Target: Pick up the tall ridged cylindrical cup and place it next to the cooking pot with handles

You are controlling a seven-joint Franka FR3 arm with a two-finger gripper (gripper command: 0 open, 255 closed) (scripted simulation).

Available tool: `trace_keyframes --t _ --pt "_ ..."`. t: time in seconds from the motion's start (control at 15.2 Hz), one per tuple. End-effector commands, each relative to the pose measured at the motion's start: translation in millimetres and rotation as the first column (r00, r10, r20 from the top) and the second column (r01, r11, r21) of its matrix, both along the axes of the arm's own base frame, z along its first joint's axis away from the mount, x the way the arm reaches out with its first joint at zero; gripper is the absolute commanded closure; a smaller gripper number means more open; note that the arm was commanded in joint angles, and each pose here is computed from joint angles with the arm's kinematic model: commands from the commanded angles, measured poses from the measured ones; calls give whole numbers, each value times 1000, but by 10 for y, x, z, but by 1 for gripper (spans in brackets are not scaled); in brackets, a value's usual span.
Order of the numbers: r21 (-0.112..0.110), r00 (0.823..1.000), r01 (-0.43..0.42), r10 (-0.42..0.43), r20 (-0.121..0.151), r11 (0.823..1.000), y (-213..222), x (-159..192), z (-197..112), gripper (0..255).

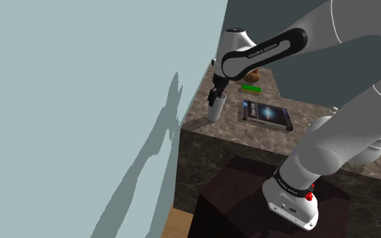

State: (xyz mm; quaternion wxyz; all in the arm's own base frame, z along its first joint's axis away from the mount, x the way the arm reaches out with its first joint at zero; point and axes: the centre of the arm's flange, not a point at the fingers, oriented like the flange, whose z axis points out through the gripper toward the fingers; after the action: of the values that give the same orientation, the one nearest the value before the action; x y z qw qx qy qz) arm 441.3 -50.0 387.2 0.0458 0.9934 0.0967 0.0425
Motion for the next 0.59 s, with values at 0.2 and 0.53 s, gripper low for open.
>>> trace_keyframes --t 0.2,0.53 --pt "0 1000 0 0 0 1000 -6 -1 -11 0" --pt "0 1000 0 0 0 1000 -6 -1 -11 255"
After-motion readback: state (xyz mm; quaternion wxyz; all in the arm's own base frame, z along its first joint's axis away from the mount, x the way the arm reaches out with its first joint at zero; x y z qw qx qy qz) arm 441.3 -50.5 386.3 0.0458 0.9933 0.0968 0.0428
